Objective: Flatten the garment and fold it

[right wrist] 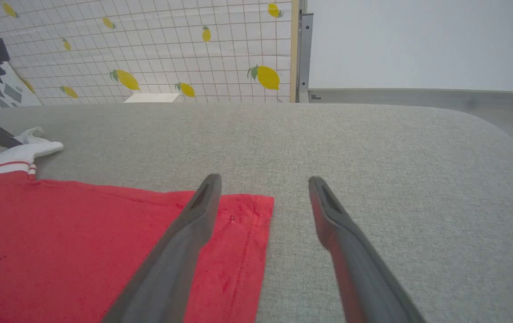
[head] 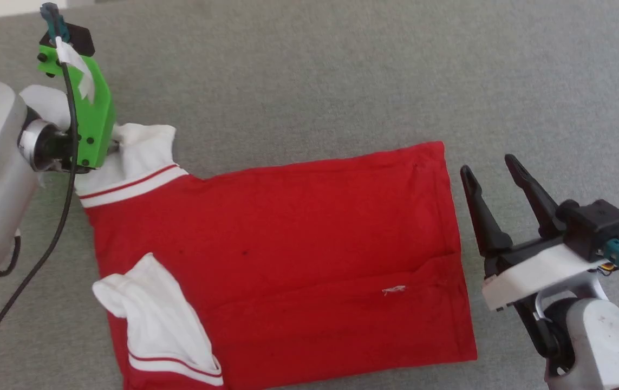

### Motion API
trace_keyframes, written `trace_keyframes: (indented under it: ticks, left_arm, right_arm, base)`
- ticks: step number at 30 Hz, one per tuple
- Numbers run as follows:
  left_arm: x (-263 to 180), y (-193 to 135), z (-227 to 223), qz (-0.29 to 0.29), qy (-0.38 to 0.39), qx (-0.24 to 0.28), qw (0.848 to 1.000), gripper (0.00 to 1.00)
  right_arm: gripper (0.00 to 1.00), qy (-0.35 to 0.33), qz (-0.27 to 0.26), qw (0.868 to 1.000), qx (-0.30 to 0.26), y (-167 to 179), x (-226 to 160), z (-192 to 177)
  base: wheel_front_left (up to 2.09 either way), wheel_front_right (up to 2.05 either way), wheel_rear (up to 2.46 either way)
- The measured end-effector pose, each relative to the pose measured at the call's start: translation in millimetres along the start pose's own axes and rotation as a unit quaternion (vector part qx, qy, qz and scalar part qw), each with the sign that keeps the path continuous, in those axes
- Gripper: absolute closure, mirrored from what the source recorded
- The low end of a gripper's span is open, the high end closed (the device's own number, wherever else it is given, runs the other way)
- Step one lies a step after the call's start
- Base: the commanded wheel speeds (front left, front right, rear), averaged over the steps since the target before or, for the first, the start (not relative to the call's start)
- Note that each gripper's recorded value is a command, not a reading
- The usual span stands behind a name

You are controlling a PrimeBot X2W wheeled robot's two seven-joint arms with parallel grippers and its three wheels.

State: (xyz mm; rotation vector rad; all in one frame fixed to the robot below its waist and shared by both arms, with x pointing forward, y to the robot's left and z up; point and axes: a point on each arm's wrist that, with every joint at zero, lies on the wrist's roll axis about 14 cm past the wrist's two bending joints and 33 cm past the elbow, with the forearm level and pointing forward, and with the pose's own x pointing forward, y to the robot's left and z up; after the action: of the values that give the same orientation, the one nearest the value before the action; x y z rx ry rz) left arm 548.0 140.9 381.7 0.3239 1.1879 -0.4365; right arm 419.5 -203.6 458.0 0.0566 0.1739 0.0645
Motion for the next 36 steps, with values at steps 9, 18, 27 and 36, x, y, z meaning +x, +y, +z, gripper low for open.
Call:
trace_keyframes:
  ticks: [9,18,27,36]
  left_arm:
    - [22.4,-4.8,9.6,-0.009,0.032,0.022,0.999,1.00]
    - [2.6,-14.9,9.3,-0.019,-0.005,0.028,0.999,1.00]
    - [-35.5,-18.4,3.7,-0.014,-0.068,0.037,0.997,1.00]
    - [-57.0,-19.0,-4.8,-0.013,-0.097,0.039,0.994,1.00]
  right_arm:
    - [0.00,0.026,-0.019,0.999,-0.007,-15.0,-1.1,-18.2]
    - [0.00,-0.013,-0.002,0.998,-0.058,-23.9,7.6,24.8]
    - [0.00,0.078,0.073,0.985,-0.139,-8.4,33.9,55.5]
    - [0.00,0.332,0.143,0.911,-0.198,9.1,37.6,11.0]
  base:
    - [0.00,0.00,0.00]
    - [0.00,0.00,0.00]
    - [0.00,0.00,0.00]
    - [0.00,0.00,0.00]
